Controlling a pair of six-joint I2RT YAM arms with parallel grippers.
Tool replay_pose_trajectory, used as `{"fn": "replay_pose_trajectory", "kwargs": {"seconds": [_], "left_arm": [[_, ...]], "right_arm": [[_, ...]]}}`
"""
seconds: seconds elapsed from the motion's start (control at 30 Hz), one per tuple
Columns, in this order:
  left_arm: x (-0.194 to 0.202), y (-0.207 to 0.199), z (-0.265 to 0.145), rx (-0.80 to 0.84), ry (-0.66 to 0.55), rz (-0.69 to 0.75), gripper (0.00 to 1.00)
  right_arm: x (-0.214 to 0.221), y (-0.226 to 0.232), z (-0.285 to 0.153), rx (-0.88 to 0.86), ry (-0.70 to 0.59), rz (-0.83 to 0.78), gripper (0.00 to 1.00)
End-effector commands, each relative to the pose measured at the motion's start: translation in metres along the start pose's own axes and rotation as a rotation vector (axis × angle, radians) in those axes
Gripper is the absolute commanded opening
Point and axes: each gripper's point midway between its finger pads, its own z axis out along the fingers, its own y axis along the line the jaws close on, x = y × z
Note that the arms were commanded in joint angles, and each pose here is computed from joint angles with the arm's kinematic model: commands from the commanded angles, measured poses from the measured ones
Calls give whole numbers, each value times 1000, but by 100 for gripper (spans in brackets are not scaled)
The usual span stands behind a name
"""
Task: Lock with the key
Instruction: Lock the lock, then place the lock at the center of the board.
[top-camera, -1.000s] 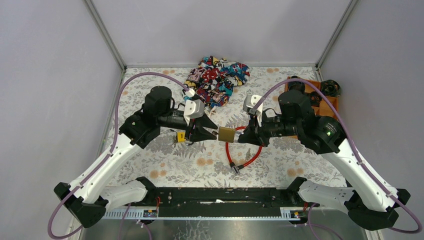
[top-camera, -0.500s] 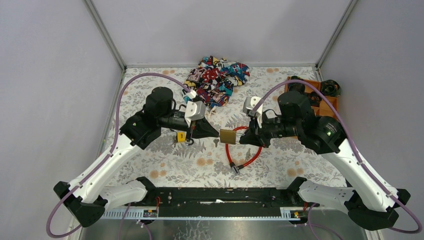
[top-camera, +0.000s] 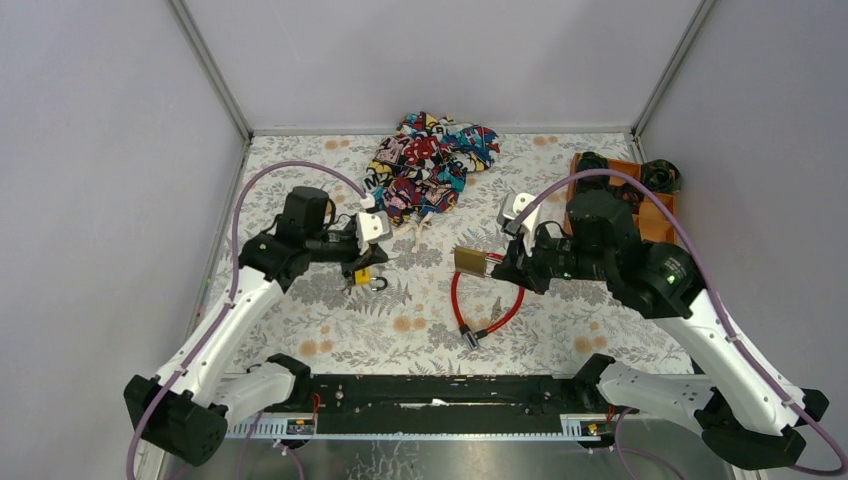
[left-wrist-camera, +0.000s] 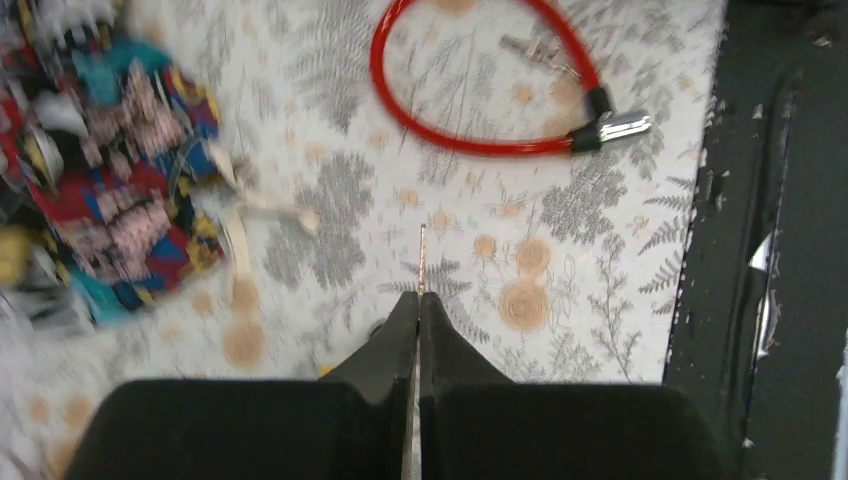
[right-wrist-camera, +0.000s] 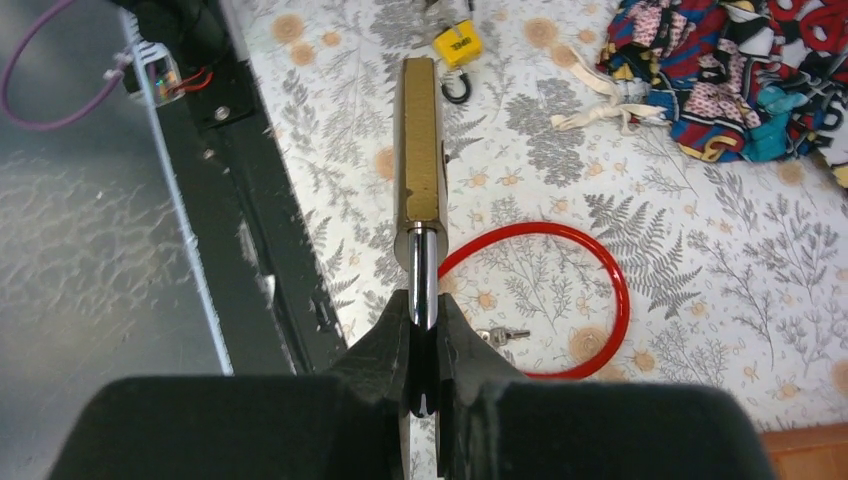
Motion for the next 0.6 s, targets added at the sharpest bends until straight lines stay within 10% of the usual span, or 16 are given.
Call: {"fn": "replay_pose_trajectory", "kwargs": {"seconds": [0.0,0.13,0.27,0.57], "left_arm": [[20,32,9,-203,-51,-237,0],[12,42,40,-332,-271,-810,0],[58,75,80,-482,-216,-1225,0],[107,113,143,-534,-142,-1377,0]], "right_arm": [[-19,-46,29,200,-118,97,0],[3,-100,97,264,-148,476,0],[40,-149,137,309,-115,755,0],[117,-235,184,333,-77,1040,0]]}}
